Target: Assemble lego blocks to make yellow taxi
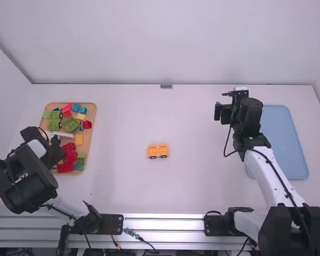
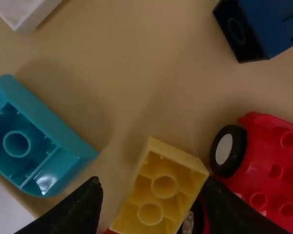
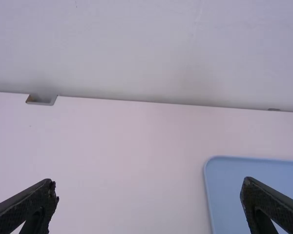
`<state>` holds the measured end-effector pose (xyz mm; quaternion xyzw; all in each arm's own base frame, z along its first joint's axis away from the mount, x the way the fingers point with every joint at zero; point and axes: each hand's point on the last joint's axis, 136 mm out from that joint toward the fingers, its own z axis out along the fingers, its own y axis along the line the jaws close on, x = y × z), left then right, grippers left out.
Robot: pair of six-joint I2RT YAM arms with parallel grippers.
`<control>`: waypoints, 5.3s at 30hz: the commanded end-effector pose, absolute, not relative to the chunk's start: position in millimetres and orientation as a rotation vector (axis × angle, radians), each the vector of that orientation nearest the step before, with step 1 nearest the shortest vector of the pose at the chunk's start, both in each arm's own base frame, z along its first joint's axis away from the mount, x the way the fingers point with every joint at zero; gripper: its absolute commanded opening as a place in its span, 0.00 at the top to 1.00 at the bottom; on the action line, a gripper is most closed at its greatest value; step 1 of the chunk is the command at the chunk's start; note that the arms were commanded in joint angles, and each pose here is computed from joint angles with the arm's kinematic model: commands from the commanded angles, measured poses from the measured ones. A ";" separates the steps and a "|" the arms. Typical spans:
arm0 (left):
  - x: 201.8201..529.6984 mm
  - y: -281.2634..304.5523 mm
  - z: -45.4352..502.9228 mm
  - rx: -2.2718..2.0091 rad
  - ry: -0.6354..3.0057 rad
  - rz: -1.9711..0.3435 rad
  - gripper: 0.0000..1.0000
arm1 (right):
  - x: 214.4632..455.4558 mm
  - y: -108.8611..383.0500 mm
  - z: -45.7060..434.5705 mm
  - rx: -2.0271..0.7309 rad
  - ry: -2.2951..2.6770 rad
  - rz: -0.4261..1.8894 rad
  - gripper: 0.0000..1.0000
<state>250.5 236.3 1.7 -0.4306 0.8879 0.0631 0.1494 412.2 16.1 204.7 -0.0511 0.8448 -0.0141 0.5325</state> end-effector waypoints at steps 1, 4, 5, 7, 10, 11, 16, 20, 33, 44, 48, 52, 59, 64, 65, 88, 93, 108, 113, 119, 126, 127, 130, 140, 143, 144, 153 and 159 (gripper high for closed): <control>246.9 221.5 -8.5 -1.184 2.621 0.097 0.45 | 417.6 15.6 218.5 -0.118 1.985 -0.035 0.01; 244.2 221.4 -9.1 -1.176 2.637 0.107 0.46 | 417.6 15.6 218.5 -0.118 1.985 -0.035 0.01; 243.8 220.3 -9.4 -1.173 2.643 0.109 0.46 | 417.6 15.4 218.4 -0.118 1.986 -0.035 0.01; 242.2 220.1 -9.7 -1.172 2.650 0.107 0.44 | 417.6 15.6 218.5 -0.118 1.985 -0.035 0.01; 241.4 218.9 -10.0 -1.143 2.669 0.106 0.44 | 417.9 15.4 219.1 -0.117 1.983 -0.035 0.01; 241.3 218.4 -10.1 -1.143 2.671 0.109 0.43 | 418.0 15.5 219.3 -0.118 1.982 -0.035 0.01; 238.6 225.7 -9.3 -1.149 2.667 0.171 0.43 | 418.0 15.5 219.3 -0.118 1.982 -0.035 0.01; 236.8 230.9 -8.5 -1.071 2.700 0.220 0.48 | 418.1 15.6 219.5 -0.118 1.981 -0.035 0.01; 237.7 231.1 -9.6 -0.978 2.732 0.237 0.59 | 419.0 15.6 221.8 -0.117 1.971 -0.035 0.01; 243.6 220.9 -16.8 -0.904 2.724 0.160 0.59 | 419.1 15.4 221.9 -0.117 1.971 -0.036 0.01; 245.4 222.3 -15.4 -0.901 2.717 0.164 0.61 | 419.0 15.7 221.8 -0.117 1.971 -0.035 0.01; 247.3 223.2 -16.5 -0.900 2.702 0.170 0.60 | 419.0 15.7 221.8 -0.117 1.971 -0.034 0.01; 248.4 223.8 -18.6 -0.934 2.671 0.170 0.61 | 419.1 15.7 221.9 -0.117 1.971 -0.034 0.01; 247.8 223.7 -19.0 -0.921 2.676 0.172 0.64 | 419.0 15.5 221.8 -0.117 1.971 -0.035 0.01; 247.8 224.3 -18.9 -0.922 2.674 0.173 0.66 | 419.0 15.7 221.8 -0.117 1.971 -0.035 0.01; 288.9 232.1 38.5 -0.986 2.543 0.016 0.98 | 419.0 15.9 221.7 -0.118 1.971 -0.033 0.01; 321.8 205.6 92.4 -0.772 2.416 -0.219 0.98 | 418.3 27.7 222.2 -0.163 1.966 0.035 0.01; 336.8 -11.3 200.6 0.180 2.181 -0.621 0.98 | 397.9 103.1 242.0 -0.447 1.848 0.501 0.01; 319.3 -82.2 213.2 0.527 2.069 -0.801 0.98 | 381.4 126.9 249.5 -0.563 1.793 0.664 0.01; 300.5 -137.1 225.5 0.786 1.904 -0.986 0.98 | 339.4 161.3 263.9 -0.782 1.670 0.960 0.01; 296.2 -168.6 227.8 0.917 1.747 -1.194 0.98 | 327.8 181.8 265.5 -0.919 1.546 1.121 0.01; 296.9 -172.0 226.6 0.933 1.727 -1.215 0.98 | 328.3 184.9 264.2 -0.924 1.538 1.155 0.01; 298.7 -181.3 224.8 0.984 1.649 -1.284 0.98 | 326.3 193.9 259.7 -0.977 1.484 1.272 0.01; 306.4 -203.7 218.2 1.095 1.482 -1.388 0.98 | 322.7 223.5 248.2 -1.138 1.432 1.586 0.02; 315.1 -215.4 214.4 1.097 1.495 -1.354 0.98 | 325.4 237.3 243.9 -1.146 1.452 1.636 0.05; 317.8 -217.5 213.7 1.089 1.507 -1.342 0.98 | 325.4 239.5 243.1 -1.146 1.458 1.646 0.05; 327.0 -225.2 225.3 1.054 1.507 -1.319 0.98 | 320.2 249.7 242.7 -1.188 1.423 1.645 0.10; 327.5 -230.9 228.5 1.037 1.518 -1.330 0.98 | 330.7 251.0 241.6 -1.145 1.433 1.588 0.21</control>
